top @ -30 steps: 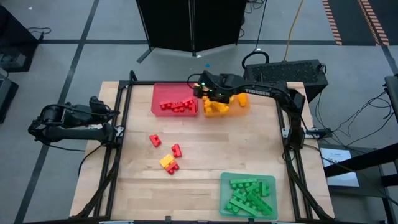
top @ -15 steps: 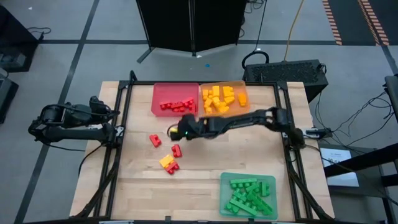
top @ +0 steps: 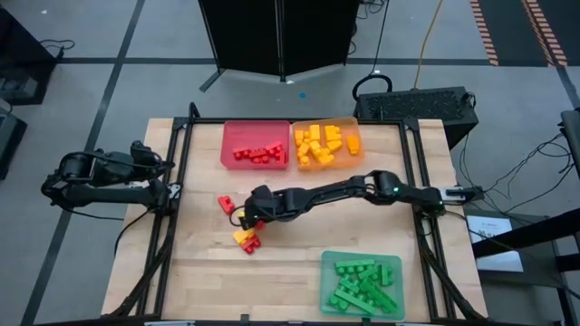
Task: Sort blocks
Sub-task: Put the red game piece into the red bin
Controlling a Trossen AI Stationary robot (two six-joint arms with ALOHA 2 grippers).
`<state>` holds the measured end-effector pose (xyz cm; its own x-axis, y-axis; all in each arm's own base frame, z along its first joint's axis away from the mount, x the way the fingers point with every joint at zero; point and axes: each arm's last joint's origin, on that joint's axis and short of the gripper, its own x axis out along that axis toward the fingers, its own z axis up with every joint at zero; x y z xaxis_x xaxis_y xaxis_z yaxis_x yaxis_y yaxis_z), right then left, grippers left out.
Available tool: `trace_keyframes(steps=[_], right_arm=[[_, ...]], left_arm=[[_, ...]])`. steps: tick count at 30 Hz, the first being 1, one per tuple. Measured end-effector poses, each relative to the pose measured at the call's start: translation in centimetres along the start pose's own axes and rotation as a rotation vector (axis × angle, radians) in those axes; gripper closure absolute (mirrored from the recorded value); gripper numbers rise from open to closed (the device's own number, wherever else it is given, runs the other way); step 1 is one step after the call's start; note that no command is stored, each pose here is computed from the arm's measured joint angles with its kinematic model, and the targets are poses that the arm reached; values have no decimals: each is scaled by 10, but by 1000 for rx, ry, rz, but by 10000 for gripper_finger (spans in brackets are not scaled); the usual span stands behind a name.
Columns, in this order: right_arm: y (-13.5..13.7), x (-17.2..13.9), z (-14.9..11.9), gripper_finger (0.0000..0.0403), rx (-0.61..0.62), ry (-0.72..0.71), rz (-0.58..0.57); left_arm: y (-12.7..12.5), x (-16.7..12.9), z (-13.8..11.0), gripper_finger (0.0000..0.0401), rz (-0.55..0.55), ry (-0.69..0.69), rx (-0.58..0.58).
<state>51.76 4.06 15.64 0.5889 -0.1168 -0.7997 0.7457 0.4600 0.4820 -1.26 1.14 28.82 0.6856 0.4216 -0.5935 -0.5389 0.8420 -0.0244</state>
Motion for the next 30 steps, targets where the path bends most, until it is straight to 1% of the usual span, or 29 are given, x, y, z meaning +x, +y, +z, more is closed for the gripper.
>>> trace_keyframes(steps=[2, 6, 8, 14, 17, 20, 24, 27, 29, 30], right_arm=[[2, 5, -3, 106, -35, 23, -47], [8, 12, -8, 106, -74, 67, -92], [7, 17, -12, 106, -78, 94, -142], [-1, 13, -17, 106, -81, 199, -232], [-5, 11, -19, 123, -60, 227, -283], [-7, 11, -17, 173, -49, 229, -290], [-8, 12, -15, 279, -52, 222, -290], [-8, 10, -13, 354, -116, 231, -278], [-5, 8, -12, 387, -168, 238, -249], [-4, 6, -11, 394, -180, 242, -246]], left_arm=[[0, 0, 0, 399, -3, 2, 0], [0, 0, 0, 399, -11, 5, 0], [0, 0, 0, 399, -14, 6, 0], [0, 0, 0, 399, -16, 7, 1], [0, 0, 0, 399, -17, 7, 1], [0, 0, 0, 399, -17, 7, 1], [0, 0, 0, 399, -17, 7, 1], [0, 0, 0, 399, -17, 7, 1], [-1, 0, 0, 399, -17, 7, 1], [-1, 0, 0, 399, -17, 7, 1]])
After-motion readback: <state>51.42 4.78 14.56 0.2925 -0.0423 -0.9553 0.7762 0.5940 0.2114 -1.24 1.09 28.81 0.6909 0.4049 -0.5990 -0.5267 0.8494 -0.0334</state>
